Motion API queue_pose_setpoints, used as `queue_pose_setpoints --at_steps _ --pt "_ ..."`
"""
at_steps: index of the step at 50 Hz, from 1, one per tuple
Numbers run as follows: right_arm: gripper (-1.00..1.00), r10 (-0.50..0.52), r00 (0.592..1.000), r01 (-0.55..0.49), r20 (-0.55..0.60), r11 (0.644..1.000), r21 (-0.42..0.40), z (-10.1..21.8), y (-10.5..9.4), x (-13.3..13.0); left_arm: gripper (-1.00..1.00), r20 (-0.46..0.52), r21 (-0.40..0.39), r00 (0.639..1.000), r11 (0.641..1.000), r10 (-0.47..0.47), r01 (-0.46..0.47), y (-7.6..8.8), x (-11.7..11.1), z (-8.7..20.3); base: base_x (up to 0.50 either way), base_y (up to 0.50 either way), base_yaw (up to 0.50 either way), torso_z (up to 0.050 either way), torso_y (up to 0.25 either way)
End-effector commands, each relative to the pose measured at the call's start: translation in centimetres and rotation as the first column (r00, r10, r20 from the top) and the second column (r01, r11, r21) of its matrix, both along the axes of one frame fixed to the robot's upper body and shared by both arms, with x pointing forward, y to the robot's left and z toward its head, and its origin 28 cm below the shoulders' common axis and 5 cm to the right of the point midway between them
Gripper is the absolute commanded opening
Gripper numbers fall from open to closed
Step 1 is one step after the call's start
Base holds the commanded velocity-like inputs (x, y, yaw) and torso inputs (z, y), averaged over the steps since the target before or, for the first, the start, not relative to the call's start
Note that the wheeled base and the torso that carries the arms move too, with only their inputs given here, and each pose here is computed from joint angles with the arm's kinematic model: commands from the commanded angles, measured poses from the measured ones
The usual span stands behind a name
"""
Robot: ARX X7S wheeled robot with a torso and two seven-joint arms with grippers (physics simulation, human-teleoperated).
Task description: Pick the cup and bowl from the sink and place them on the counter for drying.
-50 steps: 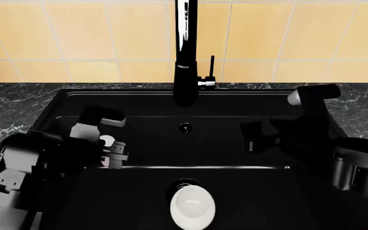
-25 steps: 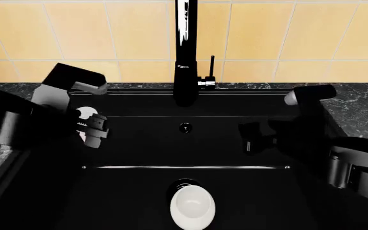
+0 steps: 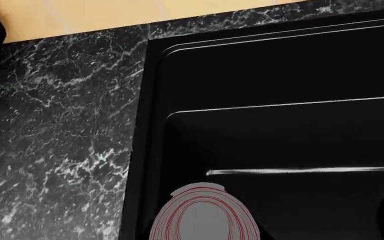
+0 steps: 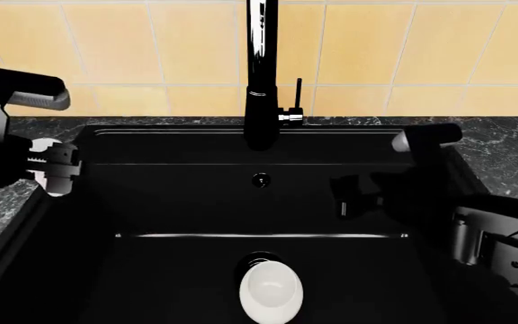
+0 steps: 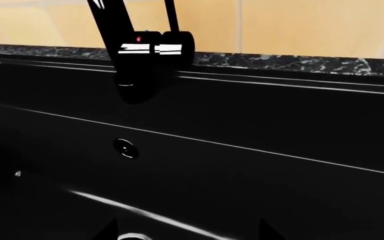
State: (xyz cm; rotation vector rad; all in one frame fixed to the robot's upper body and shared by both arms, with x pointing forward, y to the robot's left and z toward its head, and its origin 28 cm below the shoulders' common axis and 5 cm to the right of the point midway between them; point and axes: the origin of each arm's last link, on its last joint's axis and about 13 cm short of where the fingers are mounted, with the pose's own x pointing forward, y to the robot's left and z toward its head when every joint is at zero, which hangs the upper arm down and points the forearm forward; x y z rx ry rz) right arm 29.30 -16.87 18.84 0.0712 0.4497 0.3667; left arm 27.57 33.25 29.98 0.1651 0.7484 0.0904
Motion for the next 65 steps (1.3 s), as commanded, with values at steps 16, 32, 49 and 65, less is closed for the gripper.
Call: queue_pose_setpoints --at_steps 16,32,49,65 --pt "1.0 0.012 1.0 -0.012 -0.027 1.0 0.004 -0.8 0.1 -0.1 -1.0 0.031 0.045 0.983 0.982 0.182 -0.183 3.9 -0.8 1.0 0.0 0.0 0.0 0.0 0.001" --pt "1.0 0.011 0.999 -0.011 -0.03 1.0 0.003 -0.9 0.1 -0.1 -1.0 -0.004 0.116 0.96 0.953 0.281 -0.278 6.2 -1.0 -1.2 0.0 0.0 0.0 0.0 0.0" --pt "1.0 0.017 0.999 -0.017 -0.046 1.0 0.003 -1.5 0.1 -0.1 -1.0 -0.034 0.121 0.945 0.94 0.325 -0.319 6.9 -1.5 -2.9 0.0 0.0 0.0 0.0 0.0" --pt "1.0 0.029 0.998 -0.029 -0.058 1.0 -0.002 -1.9 0.3 -0.1 -1.0 -0.049 0.128 0.938 0.934 0.343 -0.335 7.6 -1.8 -3.2 0.0 0.0 0.0 0.0 0.0"
